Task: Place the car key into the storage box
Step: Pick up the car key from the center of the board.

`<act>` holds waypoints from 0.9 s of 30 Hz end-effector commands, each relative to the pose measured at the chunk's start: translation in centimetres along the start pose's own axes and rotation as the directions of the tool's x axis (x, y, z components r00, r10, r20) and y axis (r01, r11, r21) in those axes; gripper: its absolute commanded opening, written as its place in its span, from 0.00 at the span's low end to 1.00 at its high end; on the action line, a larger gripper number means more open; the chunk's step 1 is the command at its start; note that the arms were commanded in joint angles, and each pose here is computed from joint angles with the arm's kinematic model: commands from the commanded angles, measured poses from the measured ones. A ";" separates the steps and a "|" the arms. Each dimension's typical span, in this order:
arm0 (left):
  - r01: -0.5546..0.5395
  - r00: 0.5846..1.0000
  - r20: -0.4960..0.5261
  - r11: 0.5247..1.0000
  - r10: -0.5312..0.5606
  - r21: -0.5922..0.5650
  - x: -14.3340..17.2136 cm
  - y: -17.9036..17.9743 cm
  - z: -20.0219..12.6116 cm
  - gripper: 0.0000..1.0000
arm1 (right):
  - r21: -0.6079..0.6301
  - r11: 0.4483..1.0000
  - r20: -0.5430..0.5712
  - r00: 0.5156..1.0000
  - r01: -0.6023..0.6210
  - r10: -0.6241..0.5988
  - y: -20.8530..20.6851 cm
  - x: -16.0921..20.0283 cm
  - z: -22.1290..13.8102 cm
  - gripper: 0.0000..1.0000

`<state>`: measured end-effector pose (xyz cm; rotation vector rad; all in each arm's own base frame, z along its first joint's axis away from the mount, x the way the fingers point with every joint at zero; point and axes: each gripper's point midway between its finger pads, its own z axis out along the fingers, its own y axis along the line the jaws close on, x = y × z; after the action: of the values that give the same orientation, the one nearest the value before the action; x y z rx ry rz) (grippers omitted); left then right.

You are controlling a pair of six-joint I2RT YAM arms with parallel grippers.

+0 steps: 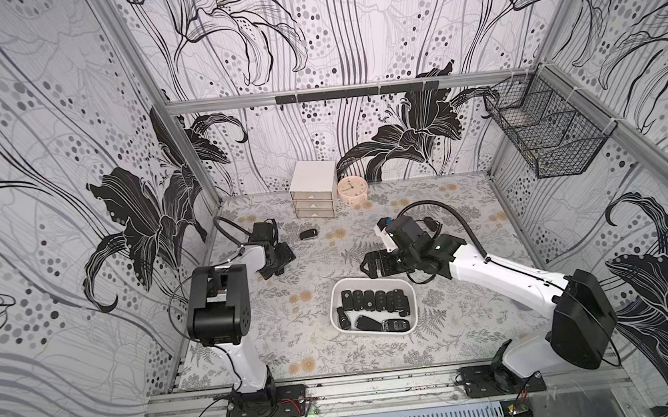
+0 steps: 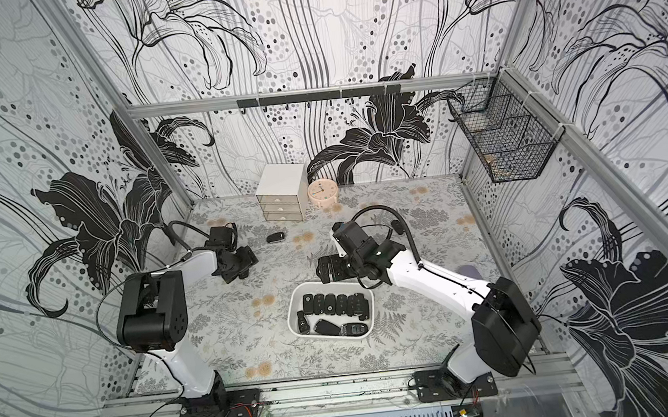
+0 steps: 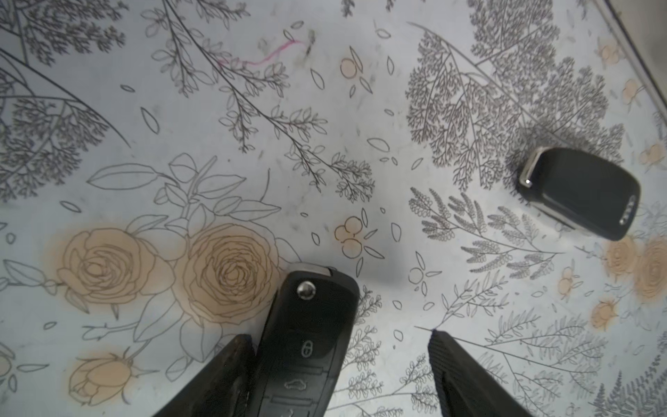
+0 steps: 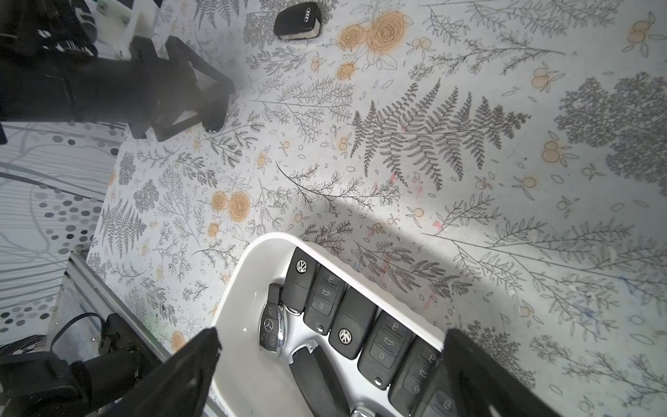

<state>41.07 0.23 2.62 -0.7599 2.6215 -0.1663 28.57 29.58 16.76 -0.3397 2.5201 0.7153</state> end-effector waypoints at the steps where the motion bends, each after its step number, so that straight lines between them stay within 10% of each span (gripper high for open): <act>1: -0.044 0.999 -0.026 0.989 0.040 -0.142 0.2 2.2 0.8 0.76 | -0.008 1.000 -0.018 1.000 -0.021 0.020 -0.2 0.4 0.7 1.00; 19: -0.099 0.995 -0.029 0.969 0.095 -0.227 0.4 1.1 0.8 0.32 | 0.003 1.000 -0.010 1.000 -0.002 0.002 -0.6 0.9 -0.4 1.00; 27: -0.103 0.993 0.040 0.981 0.111 -0.164 0.9 -1.9 -4.0 0.28 | -0.028 0.999 0.024 0.999 0.026 -0.026 -0.2 1.0 -1.3 1.00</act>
<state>39.90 -1.06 3.53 -0.6639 2.7001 0.1204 27.51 28.65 16.06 -0.3396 2.5304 0.7143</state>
